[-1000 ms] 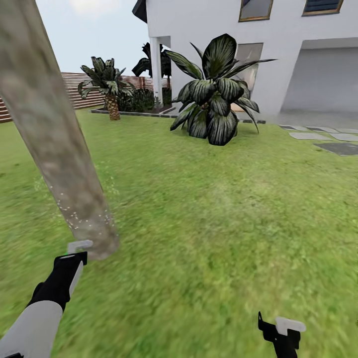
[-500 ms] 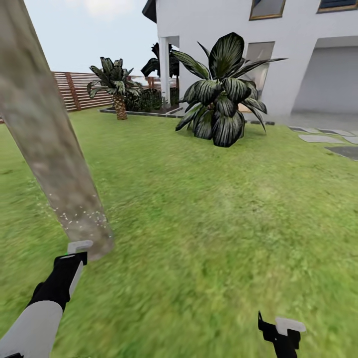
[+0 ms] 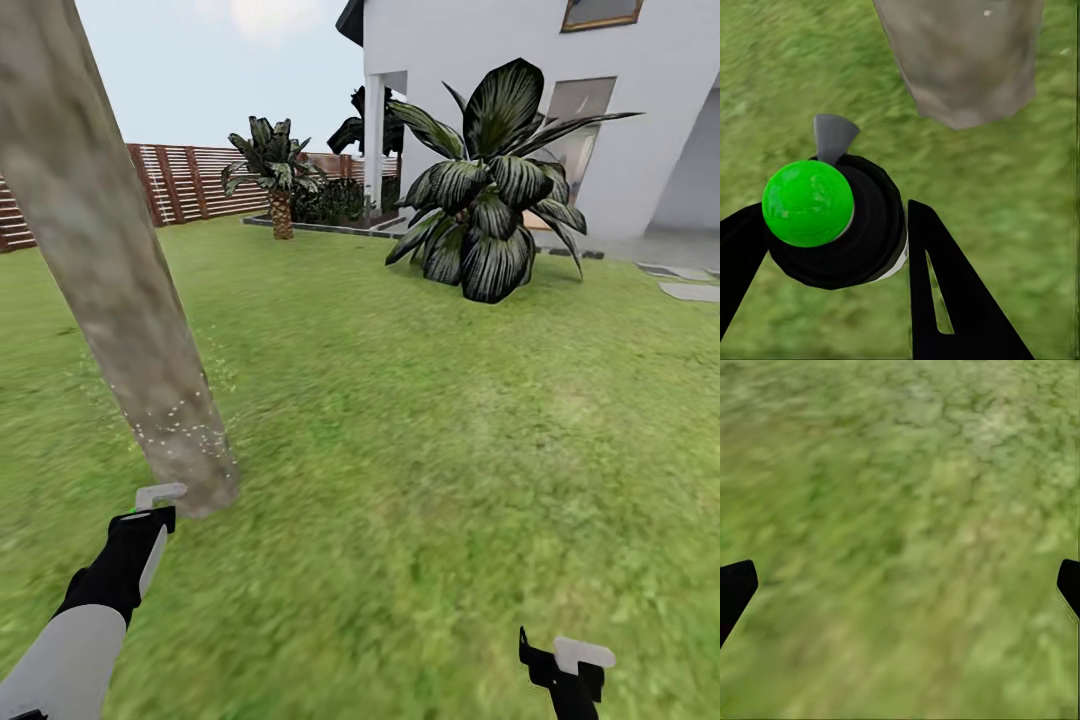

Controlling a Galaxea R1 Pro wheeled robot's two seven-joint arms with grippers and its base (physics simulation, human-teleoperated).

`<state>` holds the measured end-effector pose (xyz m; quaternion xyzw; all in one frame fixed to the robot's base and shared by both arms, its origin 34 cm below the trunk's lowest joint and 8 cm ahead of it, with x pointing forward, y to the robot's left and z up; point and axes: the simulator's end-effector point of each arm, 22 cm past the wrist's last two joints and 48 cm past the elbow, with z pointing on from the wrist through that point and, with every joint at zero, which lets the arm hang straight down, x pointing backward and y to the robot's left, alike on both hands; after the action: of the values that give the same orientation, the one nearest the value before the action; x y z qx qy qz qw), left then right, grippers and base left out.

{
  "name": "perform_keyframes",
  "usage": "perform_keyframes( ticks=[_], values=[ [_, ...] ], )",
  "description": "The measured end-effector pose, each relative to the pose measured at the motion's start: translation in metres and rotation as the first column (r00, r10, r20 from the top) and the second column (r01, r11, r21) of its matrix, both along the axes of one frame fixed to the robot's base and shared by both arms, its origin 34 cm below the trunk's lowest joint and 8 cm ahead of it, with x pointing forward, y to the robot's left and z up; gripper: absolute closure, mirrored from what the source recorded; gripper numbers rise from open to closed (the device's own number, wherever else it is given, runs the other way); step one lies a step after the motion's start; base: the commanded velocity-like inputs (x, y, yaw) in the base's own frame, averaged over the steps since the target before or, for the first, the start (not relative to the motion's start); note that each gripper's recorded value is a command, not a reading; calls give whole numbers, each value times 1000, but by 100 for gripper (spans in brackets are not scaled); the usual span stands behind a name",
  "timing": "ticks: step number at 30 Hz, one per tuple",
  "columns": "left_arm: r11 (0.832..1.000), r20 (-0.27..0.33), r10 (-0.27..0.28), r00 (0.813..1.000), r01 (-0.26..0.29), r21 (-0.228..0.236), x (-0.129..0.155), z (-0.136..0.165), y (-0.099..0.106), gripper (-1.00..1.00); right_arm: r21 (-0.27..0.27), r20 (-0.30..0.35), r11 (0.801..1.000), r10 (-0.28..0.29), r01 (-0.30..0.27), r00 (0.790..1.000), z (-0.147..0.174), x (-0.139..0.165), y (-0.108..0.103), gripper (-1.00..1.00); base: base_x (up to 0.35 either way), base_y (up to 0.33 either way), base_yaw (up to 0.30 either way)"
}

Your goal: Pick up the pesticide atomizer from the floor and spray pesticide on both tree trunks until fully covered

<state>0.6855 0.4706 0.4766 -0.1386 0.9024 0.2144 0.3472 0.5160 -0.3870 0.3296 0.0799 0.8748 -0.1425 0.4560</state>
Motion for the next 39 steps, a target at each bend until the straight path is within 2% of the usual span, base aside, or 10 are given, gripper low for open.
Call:
perform_keyframes(
  ticks=[5,13,21,24,26,34,39],
  values=[
    [1000,-3,-4,1000,3,-5,0,-1,-1,100,0,0,1000,0,0,1000,0,0,0,-100,89,-260,22],
    [1000,-16,-1,1000,1,-5,-4,-4,4,100,0,1,1000,-2,2,1000,0,0,-1,-100,-13,-210,245],
    [999,-101,-15,995,10,-48,-22,-36,-13,100,-3,1,1000,-4,4,1000,1,0,-3,-100,6,-5,57],
    [995,-170,-35,985,19,-94,-34,-54,-26,100,-4,1,1000,-4,4,1000,1,0,-4,-100,229,0,1],
    [993,-186,-48,981,27,-111,-37,-57,-31,100,-4,1,1000,-4,4,1000,1,0,-4,-100,312,7,0],
    [994,-167,-39,985,22,-103,-33,-52,-27,100,-5,0,1000,-5,5,1000,1,-1,-5,-100,334,89,0],
    [996,-102,-33,994,24,-83,-22,-41,-20,100,-6,0,1000,-5,5,1000,1,0,-5,-100,267,88,50]
  ],
)
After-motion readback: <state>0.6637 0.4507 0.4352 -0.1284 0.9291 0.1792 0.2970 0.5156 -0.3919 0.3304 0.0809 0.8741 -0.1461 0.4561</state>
